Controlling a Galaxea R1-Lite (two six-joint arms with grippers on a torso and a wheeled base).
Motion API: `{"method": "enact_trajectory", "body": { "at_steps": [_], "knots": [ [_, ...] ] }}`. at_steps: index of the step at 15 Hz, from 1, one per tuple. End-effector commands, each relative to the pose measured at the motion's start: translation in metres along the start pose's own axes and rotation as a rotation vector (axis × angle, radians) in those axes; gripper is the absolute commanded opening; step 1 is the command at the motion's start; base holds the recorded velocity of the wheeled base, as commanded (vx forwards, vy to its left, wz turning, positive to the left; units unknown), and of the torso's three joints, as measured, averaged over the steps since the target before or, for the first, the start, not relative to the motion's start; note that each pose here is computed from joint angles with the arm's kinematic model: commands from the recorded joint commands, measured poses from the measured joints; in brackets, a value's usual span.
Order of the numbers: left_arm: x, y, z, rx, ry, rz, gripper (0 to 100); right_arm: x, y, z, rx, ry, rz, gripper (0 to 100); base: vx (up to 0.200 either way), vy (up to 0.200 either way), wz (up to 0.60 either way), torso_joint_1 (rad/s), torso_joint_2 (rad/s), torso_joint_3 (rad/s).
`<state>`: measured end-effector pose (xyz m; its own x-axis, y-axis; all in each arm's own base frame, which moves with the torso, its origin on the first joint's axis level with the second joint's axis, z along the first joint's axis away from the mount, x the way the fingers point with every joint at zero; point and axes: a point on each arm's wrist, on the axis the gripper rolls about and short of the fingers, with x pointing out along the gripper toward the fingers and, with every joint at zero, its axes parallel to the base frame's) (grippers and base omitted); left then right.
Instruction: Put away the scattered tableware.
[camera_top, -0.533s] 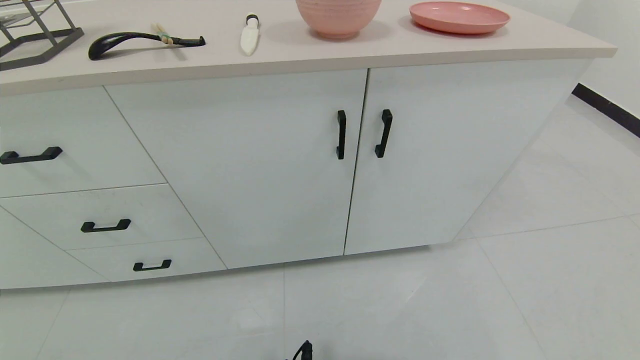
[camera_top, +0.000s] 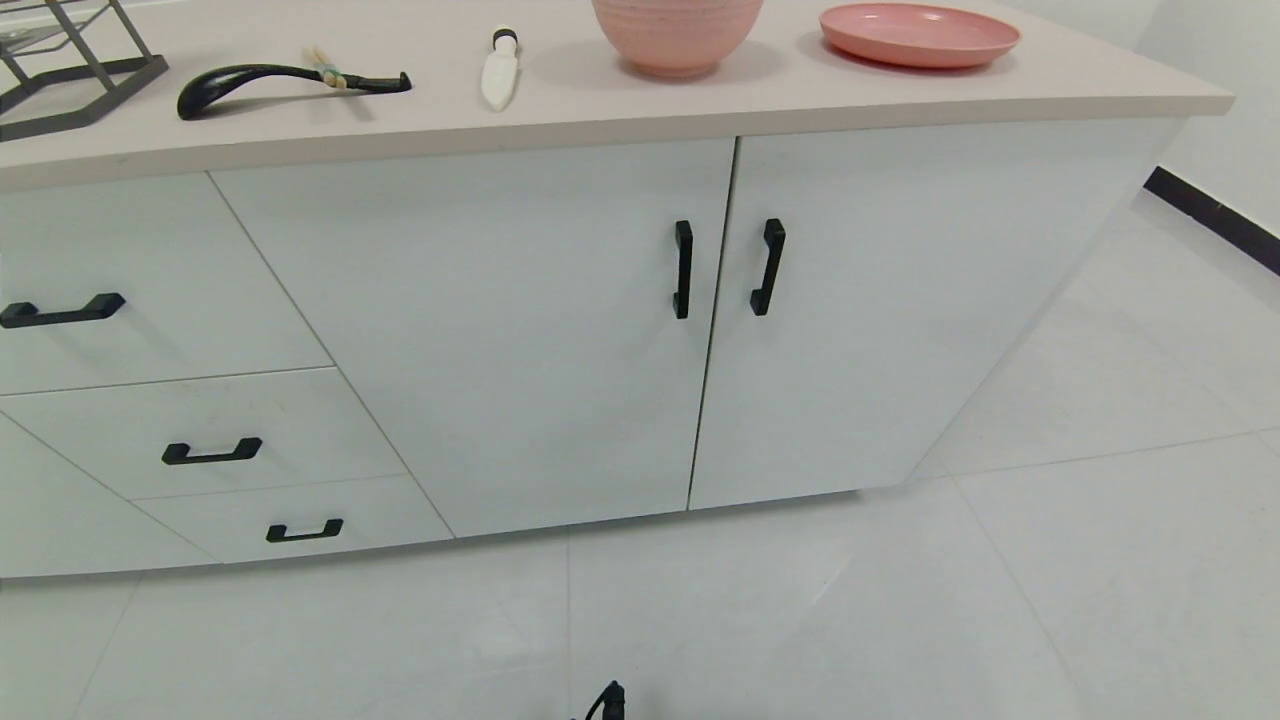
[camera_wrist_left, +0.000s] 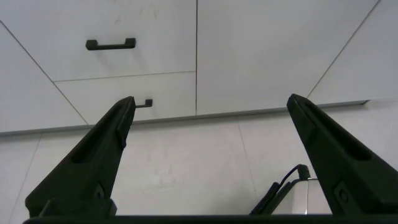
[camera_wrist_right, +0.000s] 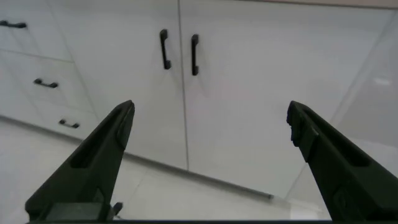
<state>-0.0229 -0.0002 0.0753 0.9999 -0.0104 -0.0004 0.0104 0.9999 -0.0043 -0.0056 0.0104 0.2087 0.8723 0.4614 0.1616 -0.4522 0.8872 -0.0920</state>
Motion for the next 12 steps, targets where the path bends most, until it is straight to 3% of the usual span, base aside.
{"method": "enact_trajectory", "body": {
  "at_steps": [1, 6, 12],
  "knots": [
    [0.000, 0.000, 0.000, 0.000, 0.001, 0.000, 100, 0.047, -0.022, 0.013, 0.071, 0.135, 0.080, 100, 0.000, 0.000, 0.00, 0.000, 0.00, 0.000],
    [0.000, 0.000, 0.000, 0.000, 0.001, 0.001, 100, 0.084, -0.037, 0.017, -0.057, 0.206, 0.138, 100, 0.000, 0.000, 0.00, 0.000, 0.00, 0.000],
    [0.000, 0.000, 0.000, 0.000, 0.001, 0.000, 100, 0.101, -0.041, 0.008, -0.035, 0.244, 0.171, 100, 0.000, 0.000, 0.00, 0.000, 0.00, 0.000]
  ]
}}
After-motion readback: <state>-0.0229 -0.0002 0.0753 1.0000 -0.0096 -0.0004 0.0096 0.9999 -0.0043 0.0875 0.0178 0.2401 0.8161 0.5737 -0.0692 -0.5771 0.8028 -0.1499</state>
